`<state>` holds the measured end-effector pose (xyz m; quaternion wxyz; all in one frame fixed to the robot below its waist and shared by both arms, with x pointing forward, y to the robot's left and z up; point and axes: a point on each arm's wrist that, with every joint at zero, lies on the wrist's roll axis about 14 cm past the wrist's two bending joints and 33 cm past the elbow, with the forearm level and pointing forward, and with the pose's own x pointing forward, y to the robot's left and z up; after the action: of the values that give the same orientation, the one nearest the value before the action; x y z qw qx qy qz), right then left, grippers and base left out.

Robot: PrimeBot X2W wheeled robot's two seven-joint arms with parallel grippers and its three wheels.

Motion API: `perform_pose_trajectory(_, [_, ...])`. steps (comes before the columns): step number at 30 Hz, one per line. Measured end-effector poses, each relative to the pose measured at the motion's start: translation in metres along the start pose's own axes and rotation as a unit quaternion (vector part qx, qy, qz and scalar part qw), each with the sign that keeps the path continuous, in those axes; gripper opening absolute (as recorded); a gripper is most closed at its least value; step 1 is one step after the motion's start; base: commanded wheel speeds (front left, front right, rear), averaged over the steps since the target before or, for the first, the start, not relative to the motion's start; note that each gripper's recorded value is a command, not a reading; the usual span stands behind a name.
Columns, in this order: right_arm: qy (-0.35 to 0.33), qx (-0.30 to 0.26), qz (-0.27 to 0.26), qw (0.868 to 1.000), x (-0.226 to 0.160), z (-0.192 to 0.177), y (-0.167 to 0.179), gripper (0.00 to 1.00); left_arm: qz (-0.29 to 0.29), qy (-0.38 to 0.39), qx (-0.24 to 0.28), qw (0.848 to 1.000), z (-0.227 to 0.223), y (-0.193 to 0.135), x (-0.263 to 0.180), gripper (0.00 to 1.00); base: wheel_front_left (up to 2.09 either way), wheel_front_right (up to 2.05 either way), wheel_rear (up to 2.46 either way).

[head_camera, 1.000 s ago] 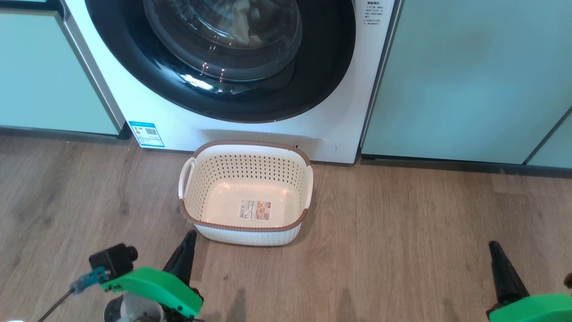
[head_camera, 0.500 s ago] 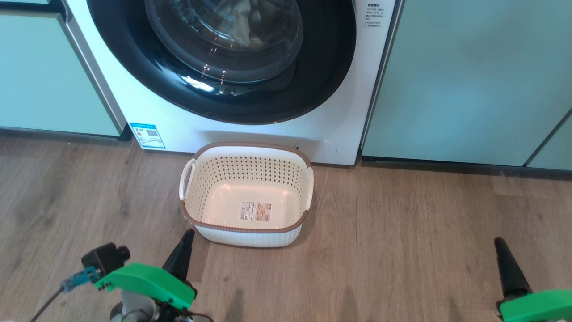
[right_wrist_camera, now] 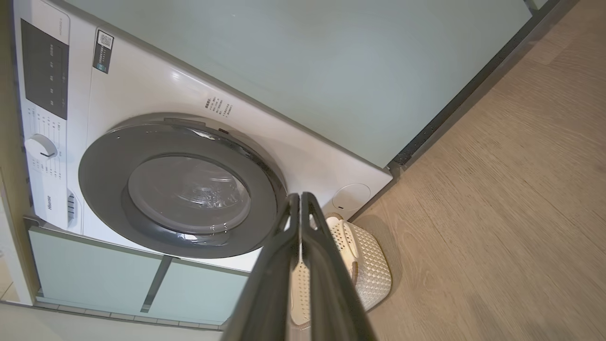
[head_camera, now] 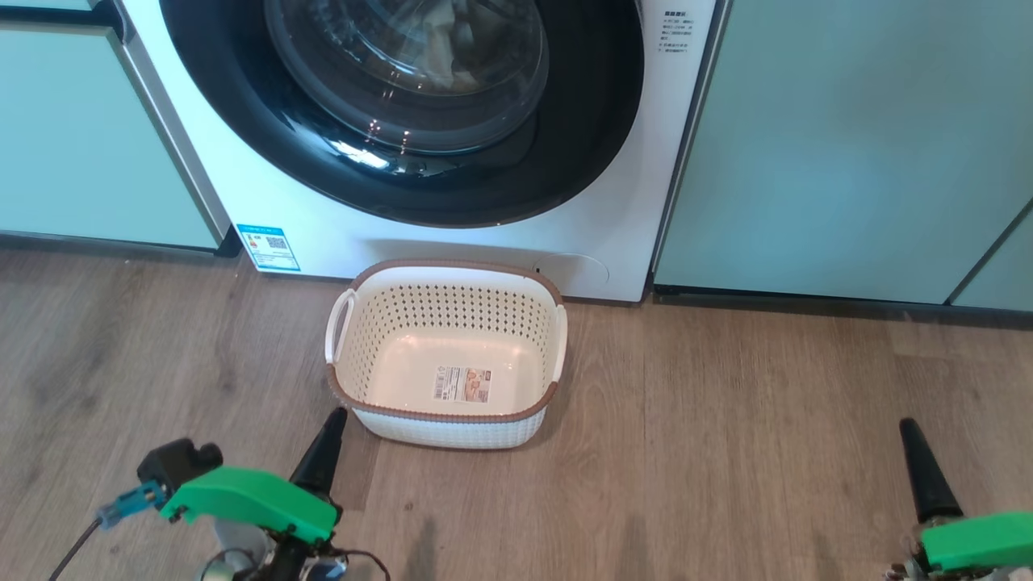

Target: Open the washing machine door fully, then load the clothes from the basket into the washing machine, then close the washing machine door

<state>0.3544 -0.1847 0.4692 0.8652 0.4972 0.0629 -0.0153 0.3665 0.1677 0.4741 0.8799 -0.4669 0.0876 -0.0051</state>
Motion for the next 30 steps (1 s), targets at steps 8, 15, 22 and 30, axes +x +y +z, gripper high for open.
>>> perform_pose_trajectory(8, [-0.002,0.043,0.000,0.999,0.0027,0.0017,-0.0004,0.00,0.005,-0.002,-0.049,0.999,0.0003,0.0044,-0.0005,0.00,0.00,0.00,0.00])
perform_pose_trajectory(15, [-0.007,0.081,-0.004,0.997,0.0026,0.0043,-0.0036,0.00,0.002,-0.009,-0.088,0.996,0.0053,0.0039,0.0019,0.00,0.00,0.00,0.00])
perform_pose_trajectory(22, [-0.013,0.114,-0.001,0.993,0.0063,0.0074,-0.0018,0.00,0.004,-0.010,-0.123,0.992,0.0058,0.0073,0.0011,0.00,0.00,0.00,0.00])
perform_pose_trajectory(30, [-0.017,0.156,0.002,0.988,0.0088,0.0101,-0.0014,0.00,0.000,-0.017,-0.171,0.985,0.0087,0.0082,0.0017,0.00,0.00,0.00,0.00])
